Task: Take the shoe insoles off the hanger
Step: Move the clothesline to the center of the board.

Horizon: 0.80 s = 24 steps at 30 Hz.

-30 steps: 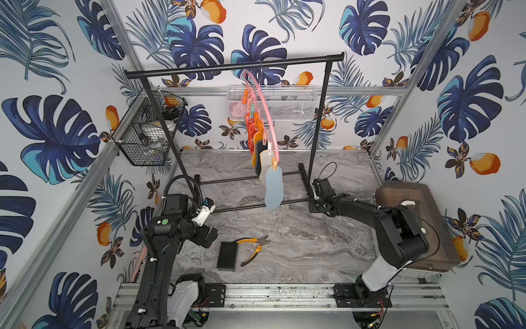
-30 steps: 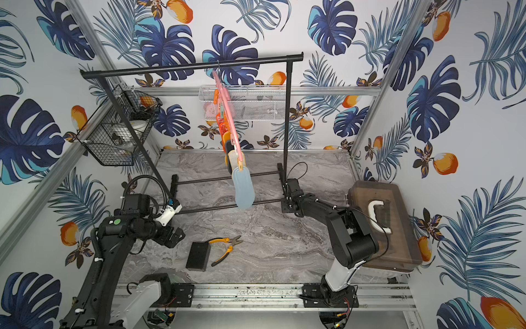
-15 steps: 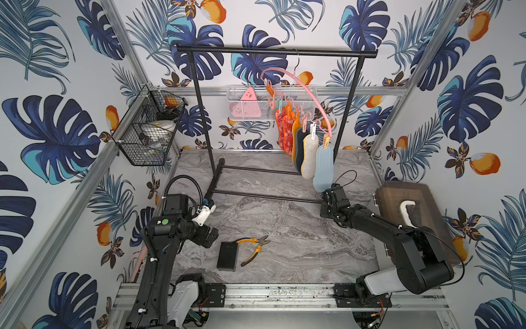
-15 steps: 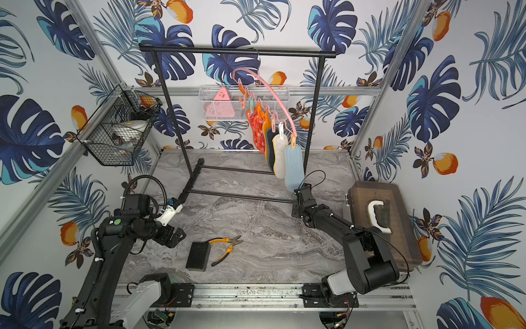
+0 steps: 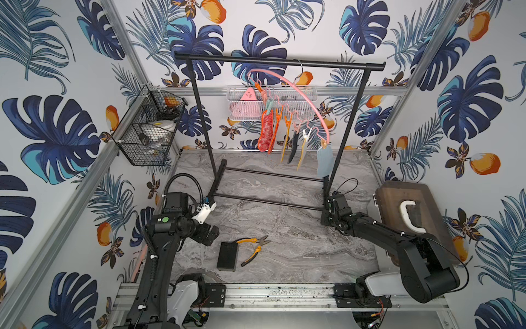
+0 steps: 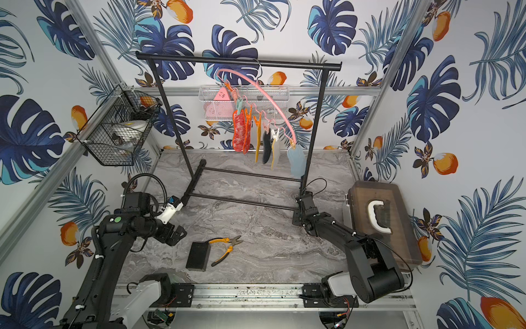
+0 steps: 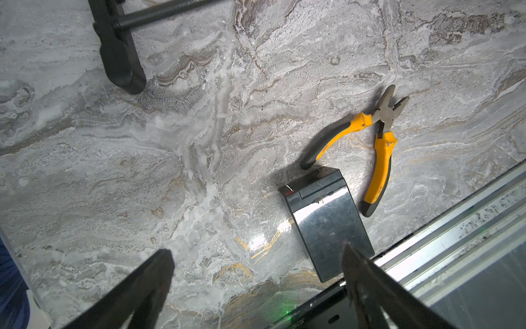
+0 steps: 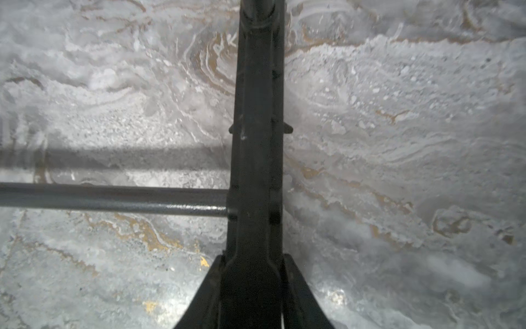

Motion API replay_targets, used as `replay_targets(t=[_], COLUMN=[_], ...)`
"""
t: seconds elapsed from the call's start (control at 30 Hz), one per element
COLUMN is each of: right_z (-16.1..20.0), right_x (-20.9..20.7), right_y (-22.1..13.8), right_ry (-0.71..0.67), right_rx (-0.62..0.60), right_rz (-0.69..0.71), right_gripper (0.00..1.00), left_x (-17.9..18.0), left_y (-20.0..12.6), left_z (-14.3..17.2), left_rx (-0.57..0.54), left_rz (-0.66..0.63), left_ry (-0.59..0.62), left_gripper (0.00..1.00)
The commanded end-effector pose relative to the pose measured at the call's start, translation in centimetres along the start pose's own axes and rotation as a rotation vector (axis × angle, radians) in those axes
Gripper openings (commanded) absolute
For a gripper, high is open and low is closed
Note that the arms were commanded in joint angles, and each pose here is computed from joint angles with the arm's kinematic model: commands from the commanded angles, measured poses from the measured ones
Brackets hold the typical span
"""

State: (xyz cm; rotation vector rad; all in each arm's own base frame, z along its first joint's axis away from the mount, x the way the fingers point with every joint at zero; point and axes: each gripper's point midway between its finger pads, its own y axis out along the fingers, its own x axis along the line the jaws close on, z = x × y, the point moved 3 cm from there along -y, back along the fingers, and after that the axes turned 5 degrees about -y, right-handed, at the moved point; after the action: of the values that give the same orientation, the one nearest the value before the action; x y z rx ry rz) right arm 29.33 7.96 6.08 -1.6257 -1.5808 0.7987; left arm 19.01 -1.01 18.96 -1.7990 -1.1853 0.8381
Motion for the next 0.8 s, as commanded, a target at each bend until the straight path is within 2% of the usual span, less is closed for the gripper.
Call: replay_targets(t=[0.0,0.27,0.33,0.47,0.63,0.77], right_z=[0.0,0.5,0.6,0.5,0.6,0.6], right_x=[0.9,0.5,0.5,0.5,0.5,0.2], right_y=[0.0,-0.9,-0.9,-1.0,-1.6,-2.8], right_ry=[0.048,0.058,0.061,0.064,0.078,0.096], right_rx=[-0.013,-0.029,-0.026,-0.024,-0.028,-0.043], right_rz=[-0.065,-0.069,-0.069,-0.063,-0.076,-0.078], right_gripper=[0.33,0.35,0.39,0.54,0.59,0.61], left_x=[-0.3,-0.4,-0.5,-0.9,-1.6,-3.1], left_y=[-0.3,-1.1,-1.2,-1.8,-3.6,-5.4], left_z=[-0.7,-1.6,-1.7,-2.5,-4.3,-5.8], left_rx=[-0.028,-0.052,-0.058,-0.089,-0.153,-0.210], left_rz=[0.024,0.033,0.037,0.062,0.103,0.194], left_ry=[0.019,0.018,0.020,0.037,0.058,0.068], left_gripper=[0.99,0.99,0.99,0.99,0.99,0.99])
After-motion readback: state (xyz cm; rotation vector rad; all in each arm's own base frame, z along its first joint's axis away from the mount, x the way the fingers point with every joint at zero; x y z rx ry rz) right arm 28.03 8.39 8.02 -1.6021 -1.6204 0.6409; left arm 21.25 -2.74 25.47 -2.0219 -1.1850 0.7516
